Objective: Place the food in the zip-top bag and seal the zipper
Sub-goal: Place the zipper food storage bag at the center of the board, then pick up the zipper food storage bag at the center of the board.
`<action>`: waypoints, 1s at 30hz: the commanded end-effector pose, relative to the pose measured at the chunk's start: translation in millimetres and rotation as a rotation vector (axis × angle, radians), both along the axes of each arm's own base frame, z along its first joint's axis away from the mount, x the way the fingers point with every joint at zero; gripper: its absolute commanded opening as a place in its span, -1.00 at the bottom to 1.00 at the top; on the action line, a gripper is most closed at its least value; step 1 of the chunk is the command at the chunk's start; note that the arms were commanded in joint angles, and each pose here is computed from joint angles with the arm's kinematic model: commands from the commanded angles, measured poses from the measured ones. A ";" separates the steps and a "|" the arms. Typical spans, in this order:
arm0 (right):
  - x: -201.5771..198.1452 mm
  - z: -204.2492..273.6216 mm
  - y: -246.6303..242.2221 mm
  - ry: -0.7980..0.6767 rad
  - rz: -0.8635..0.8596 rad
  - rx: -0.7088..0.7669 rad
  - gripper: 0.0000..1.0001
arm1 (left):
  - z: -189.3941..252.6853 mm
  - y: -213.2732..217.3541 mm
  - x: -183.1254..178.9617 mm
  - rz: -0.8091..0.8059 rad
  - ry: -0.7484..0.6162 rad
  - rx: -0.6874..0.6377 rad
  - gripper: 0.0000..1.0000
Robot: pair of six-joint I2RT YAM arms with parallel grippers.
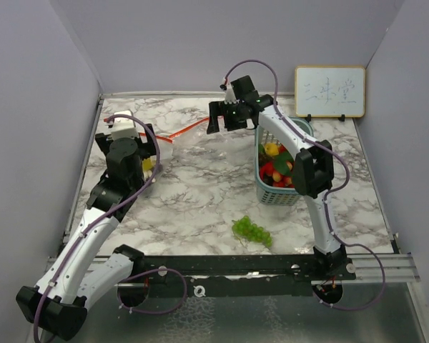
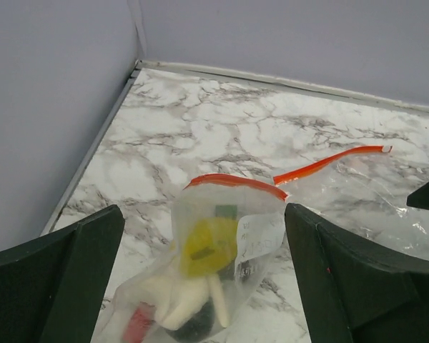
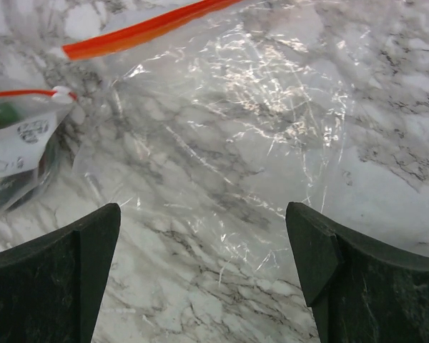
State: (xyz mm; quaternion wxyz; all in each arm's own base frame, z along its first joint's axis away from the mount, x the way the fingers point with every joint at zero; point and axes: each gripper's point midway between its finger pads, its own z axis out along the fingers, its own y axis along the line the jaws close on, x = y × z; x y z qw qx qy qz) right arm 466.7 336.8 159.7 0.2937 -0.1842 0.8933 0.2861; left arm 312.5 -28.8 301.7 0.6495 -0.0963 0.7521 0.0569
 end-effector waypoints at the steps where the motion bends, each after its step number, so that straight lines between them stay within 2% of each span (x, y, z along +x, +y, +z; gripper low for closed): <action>1: 26.7 -3.9 4.6 -0.033 -0.123 -0.048 0.99 | 34.0 9.8 -0.8 0.033 -0.081 0.001 0.98; 6: 45.2 -58.8 -3.3 0.019 -0.284 -0.165 0.99 | 56.9 -9.3 3.3 -0.097 -0.122 0.029 0.98; 10: 47.8 -95.9 -11.0 0.044 -0.349 -0.256 0.99 | 65.4 -19.6 3.4 -0.168 -0.133 0.051 0.98; 16: 50.5 -113.4 -18.2 -0.029 -0.390 -0.384 0.99 | 65.4 -23.9 3.2 -0.204 -0.124 0.082 0.98; 21: 44.4 -129.6 -26.6 -0.018 -0.373 -0.446 0.98 | 63.3 -31.5 5.3 -0.245 -0.115 0.086 0.98; 22: 41.8 -133.2 -27.6 -0.012 -0.361 -0.454 0.86 | 63.1 -33.1 5.6 -0.255 -0.114 0.087 0.98; 24: 32.9 -142.5 -29.0 0.010 -0.324 -0.465 0.51 | 64.0 -35.5 6.0 -0.268 -0.115 0.088 0.98; 26: 24.1 -149.1 -29.7 0.026 -0.287 -0.465 -0.09 | 65.0 -36.5 6.2 -0.276 -0.117 0.095 0.98; 28: 16.5 -150.7 -29.4 0.035 -0.254 -0.458 -0.55 | 67.0 -36.8 6.9 -0.278 -0.120 0.103 0.98; 30: 12.2 -144.6 -30.2 0.029 -0.238 -0.449 -0.75 | 68.4 -36.8 7.3 -0.281 -0.121 0.113 0.98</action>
